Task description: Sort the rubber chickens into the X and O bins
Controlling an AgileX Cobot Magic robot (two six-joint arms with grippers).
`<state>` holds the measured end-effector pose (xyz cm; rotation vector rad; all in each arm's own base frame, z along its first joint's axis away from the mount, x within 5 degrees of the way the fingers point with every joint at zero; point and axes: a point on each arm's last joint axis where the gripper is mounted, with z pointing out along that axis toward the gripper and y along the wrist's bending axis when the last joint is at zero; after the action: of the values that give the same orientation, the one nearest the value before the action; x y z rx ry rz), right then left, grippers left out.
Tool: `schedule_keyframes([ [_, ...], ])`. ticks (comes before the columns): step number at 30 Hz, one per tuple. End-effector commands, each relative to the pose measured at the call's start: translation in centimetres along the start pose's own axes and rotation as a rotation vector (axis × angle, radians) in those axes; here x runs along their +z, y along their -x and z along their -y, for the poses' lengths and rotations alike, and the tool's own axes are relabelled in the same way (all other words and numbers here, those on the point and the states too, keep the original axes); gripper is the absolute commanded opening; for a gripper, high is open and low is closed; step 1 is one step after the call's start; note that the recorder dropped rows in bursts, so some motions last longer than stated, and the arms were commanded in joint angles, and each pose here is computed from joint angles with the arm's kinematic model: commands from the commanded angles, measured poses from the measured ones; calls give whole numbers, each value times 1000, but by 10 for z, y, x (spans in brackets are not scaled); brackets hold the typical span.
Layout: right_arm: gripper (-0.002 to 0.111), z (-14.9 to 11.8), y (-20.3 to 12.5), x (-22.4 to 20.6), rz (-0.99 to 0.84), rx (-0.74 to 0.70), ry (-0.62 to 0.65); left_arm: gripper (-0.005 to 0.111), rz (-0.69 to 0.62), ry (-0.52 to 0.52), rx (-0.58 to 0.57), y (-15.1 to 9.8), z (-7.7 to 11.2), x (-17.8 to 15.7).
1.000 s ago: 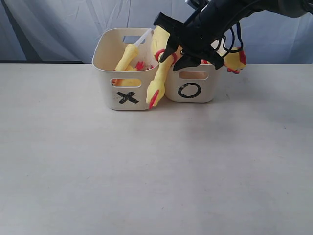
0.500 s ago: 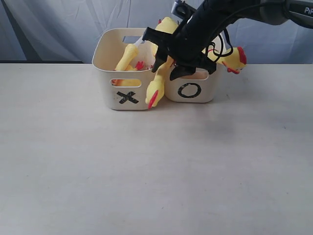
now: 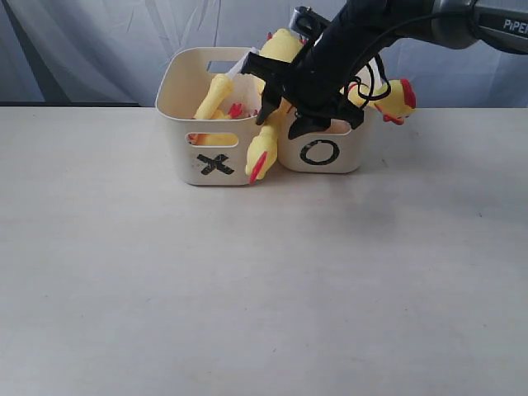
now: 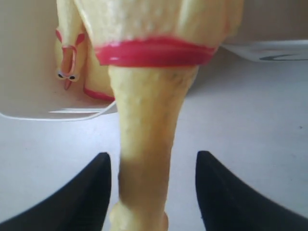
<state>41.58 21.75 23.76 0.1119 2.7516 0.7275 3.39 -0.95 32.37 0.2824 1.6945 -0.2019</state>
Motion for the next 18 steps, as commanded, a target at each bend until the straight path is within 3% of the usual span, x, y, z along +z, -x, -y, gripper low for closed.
schedule_keyframes([
  [1,51,-5,1,0,28,-7,16,0,6,-3,-1,-1,0,-1],
  [8,47,-17,-3,4,61,-31,41,0,6,-3,-1,-1,0,-1],
  [18,15,-17,-3,4,55,-32,37,0,6,-3,-1,-1,0,-1],
])
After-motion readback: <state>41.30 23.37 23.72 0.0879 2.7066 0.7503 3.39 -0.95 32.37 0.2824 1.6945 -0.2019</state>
